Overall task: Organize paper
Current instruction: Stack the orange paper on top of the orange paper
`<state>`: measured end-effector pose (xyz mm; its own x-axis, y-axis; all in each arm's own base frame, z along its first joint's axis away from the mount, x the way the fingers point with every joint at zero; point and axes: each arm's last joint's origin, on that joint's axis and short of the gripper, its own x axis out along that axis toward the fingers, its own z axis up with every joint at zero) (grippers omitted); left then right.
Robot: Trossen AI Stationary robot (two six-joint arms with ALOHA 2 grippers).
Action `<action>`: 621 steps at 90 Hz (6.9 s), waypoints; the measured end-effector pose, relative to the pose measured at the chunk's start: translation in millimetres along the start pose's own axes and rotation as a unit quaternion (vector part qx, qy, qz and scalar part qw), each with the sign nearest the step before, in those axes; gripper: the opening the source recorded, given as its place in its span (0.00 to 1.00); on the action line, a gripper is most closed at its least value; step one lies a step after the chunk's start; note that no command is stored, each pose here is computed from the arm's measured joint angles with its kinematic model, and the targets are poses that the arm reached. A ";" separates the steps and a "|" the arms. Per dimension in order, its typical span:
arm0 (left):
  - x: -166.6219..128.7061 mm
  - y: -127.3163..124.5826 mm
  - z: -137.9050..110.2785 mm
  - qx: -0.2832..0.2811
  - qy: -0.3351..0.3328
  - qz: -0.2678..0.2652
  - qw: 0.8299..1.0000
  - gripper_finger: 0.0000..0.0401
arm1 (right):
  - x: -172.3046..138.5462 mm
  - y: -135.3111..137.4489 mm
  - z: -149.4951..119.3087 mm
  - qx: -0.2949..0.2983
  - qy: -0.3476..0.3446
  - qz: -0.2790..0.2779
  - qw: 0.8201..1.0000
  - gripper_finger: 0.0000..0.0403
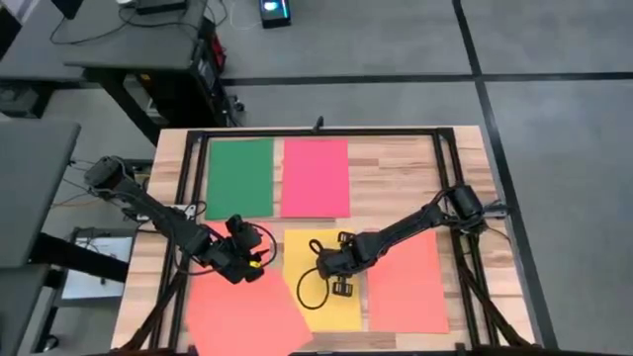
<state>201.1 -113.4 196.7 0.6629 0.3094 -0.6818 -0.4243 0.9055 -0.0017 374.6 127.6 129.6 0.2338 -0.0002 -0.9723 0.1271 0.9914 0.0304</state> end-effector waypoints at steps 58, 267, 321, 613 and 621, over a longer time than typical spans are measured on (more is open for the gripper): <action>-0.1 0.0 -0.3 0.008 0.002 0.000 1.000 0.52 | -13.9 3.5 16.4 -0.005 -0.001 0.016 1.000 0.00; -38.5 -31.1 -38.6 -0.199 0.112 -0.124 0.966 0.52 | 36.2 31.5 129.3 -0.111 -0.184 0.090 0.972 0.56; -32.3 -24.9 -35.1 -0.189 0.109 -0.097 0.971 0.52 | 14.0 19.6 145.2 -0.131 -0.204 0.083 0.967 0.57; 7.5 -168.5 -59.9 0.056 0.162 -0.133 0.976 0.52 | -3.5 150.3 28.5 -0.415 -0.104 0.061 0.902 0.29; 10.4 -170.9 -68.0 0.050 0.176 -0.128 0.975 0.52 | -0.9 156.5 21.4 -0.433 -0.108 0.061 0.893 0.32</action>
<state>238.6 -284.7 140.2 0.4799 -0.0335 -0.8767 -0.1991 0.9690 -0.1461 414.9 280.0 140.2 0.3870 0.1814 -0.9041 -0.6833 0.7147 -0.1491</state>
